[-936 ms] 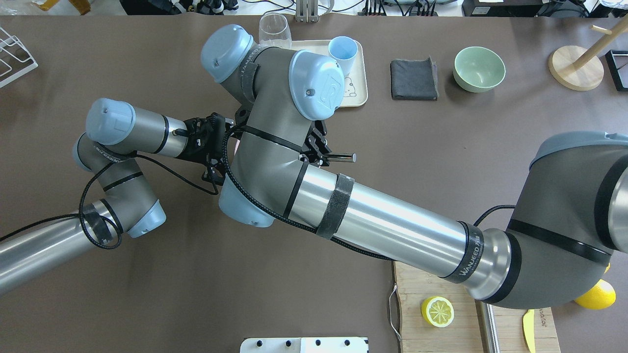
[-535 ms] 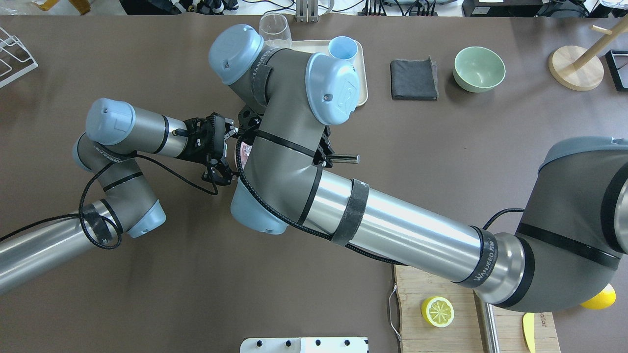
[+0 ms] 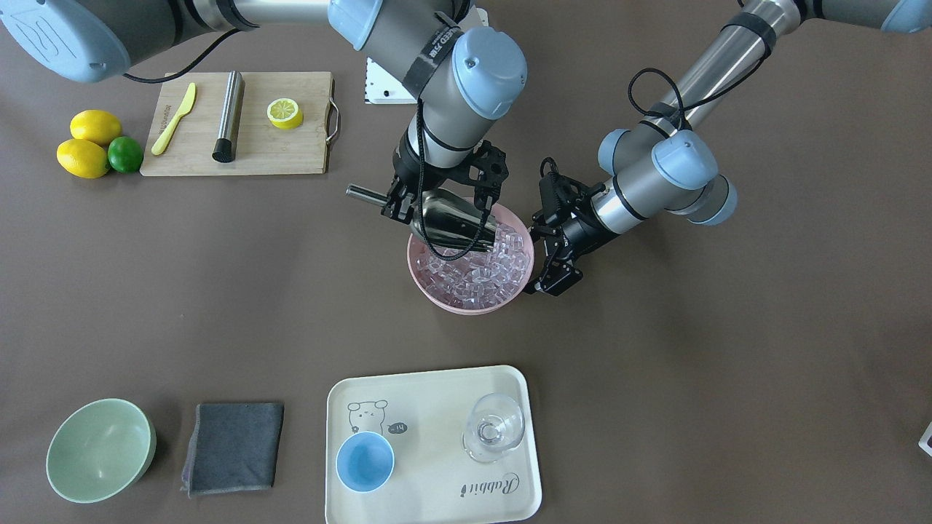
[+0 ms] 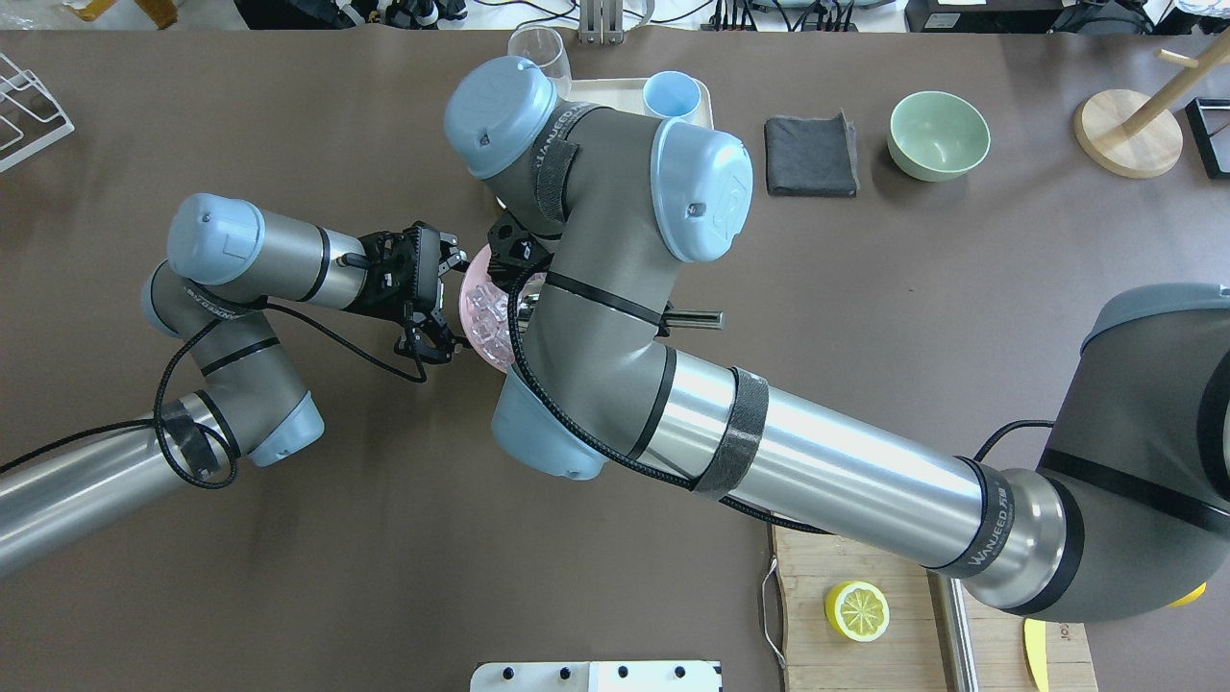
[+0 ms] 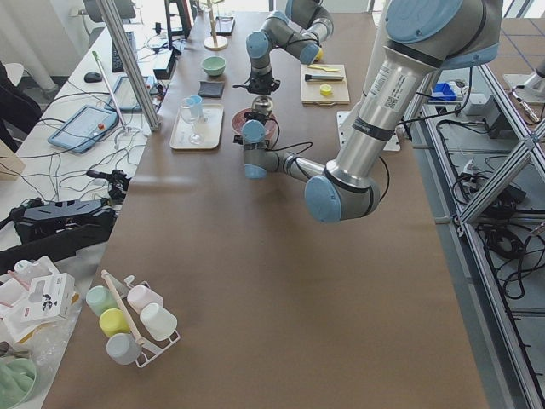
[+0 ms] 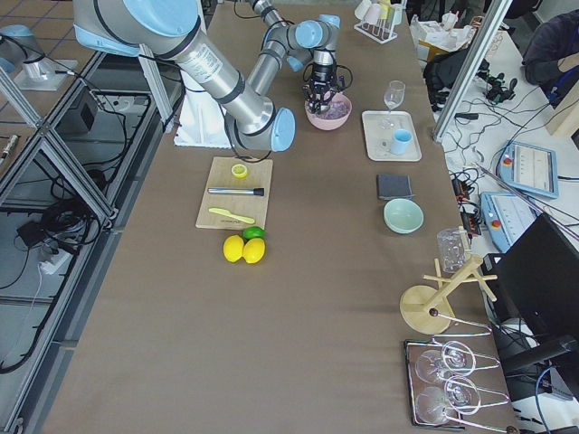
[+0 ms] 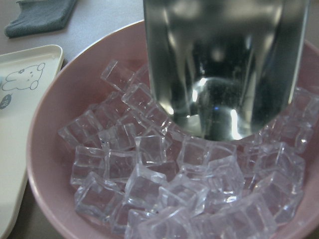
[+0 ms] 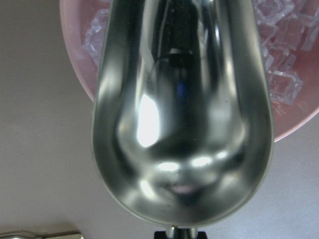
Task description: Put ice in cup with scoop
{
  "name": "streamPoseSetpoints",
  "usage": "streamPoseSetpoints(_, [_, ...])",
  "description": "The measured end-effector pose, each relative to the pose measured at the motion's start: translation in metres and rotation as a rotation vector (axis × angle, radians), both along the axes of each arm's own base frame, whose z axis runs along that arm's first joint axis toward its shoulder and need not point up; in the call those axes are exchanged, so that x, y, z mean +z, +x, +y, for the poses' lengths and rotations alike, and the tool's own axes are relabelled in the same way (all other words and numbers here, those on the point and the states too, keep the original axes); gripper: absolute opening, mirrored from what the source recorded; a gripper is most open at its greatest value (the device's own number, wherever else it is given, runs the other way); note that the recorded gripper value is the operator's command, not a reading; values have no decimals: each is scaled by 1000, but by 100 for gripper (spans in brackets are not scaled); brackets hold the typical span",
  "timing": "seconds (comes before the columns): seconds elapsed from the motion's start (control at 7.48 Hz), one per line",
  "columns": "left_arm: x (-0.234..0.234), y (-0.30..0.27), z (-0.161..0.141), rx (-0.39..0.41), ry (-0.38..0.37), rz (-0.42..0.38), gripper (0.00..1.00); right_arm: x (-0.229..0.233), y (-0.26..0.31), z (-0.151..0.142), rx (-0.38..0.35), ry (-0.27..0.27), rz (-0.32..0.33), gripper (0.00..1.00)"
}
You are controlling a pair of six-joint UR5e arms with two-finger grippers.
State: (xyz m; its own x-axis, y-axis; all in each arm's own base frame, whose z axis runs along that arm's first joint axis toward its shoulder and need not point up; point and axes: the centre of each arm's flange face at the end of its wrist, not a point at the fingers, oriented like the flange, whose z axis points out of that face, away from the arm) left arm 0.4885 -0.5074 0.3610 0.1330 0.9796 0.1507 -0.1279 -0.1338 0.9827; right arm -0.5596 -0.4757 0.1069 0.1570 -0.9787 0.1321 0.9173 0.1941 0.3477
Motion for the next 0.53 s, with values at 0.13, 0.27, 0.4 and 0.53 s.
streamPoseSetpoints(0.13, [0,0,0,0,0,0,97,3,3,2,-7,-10,20,0])
streamPoseSetpoints(0.27, [0,0,0,0,0,0,97,5,10,6,-25,-24,51,0])
streamPoseSetpoints(0.4, [0,0,0,0,0,0,97,5,21,13,-51,-35,80,0])
streamPoseSetpoints(0.53, [-1,0,0,0,1,1,97,5,31,18,-73,-38,101,0])
